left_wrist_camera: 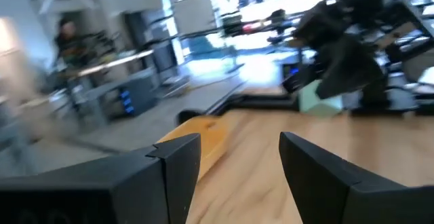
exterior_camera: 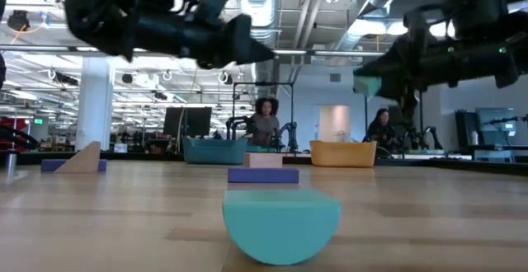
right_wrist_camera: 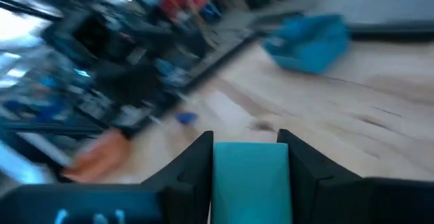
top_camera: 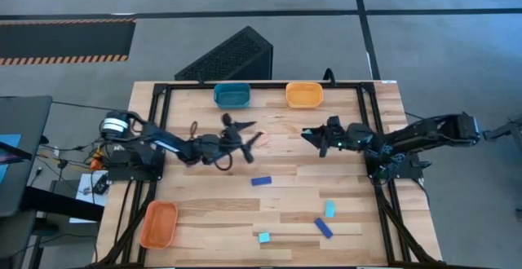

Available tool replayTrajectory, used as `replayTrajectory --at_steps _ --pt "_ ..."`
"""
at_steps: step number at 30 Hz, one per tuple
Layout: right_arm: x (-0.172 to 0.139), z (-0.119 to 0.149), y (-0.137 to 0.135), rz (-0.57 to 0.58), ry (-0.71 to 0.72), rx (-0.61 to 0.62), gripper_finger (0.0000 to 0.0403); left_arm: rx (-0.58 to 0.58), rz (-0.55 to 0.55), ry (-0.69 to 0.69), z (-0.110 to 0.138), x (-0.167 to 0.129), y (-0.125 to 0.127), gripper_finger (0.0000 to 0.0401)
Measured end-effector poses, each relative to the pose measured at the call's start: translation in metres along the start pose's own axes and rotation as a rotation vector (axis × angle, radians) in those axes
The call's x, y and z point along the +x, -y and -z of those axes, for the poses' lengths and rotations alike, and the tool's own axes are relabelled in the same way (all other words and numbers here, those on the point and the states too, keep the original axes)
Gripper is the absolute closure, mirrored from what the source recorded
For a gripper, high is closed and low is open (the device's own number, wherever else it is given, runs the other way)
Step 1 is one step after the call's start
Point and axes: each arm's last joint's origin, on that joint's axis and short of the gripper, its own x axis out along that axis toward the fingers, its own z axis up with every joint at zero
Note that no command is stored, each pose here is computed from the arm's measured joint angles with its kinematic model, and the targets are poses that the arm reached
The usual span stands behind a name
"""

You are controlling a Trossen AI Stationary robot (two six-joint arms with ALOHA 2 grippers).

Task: Sort & place blocks by color
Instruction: Put the top right light blue block into the dark blue bin

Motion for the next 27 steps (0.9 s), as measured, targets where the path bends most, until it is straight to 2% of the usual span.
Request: replayTrajectory --at_steps 7,12,19,22,27 --pt "0.021 -0.001 -0.031 -0.110 0.068 0.004 0.0254 0.013 0.223 0.104 -0.017 0.031 0.015 0.0200" --pt "0.037 0.002 -0.055 -0.202 0.078 -0.025 0.0256 0.090 0.326 0.067 -0.017 0.034 0.029 0.0156" --pt "0.047 0.006 -0.063 -0.262 0.124 0.044 0.0247 0.186 0.364 0.101 -0.024 0.023 0.048 0.0082" --pt "0.051 0.009 -0.064 -0.277 0.140 0.072 0.0248 0.206 0.347 0.116 -0.028 0.020 0.053 0.0073" --pt "0.059 0.017 -0.070 -0.301 0.161 0.095 0.0251 0.241 0.299 0.110 -0.029 0.034 0.062 0.0078"
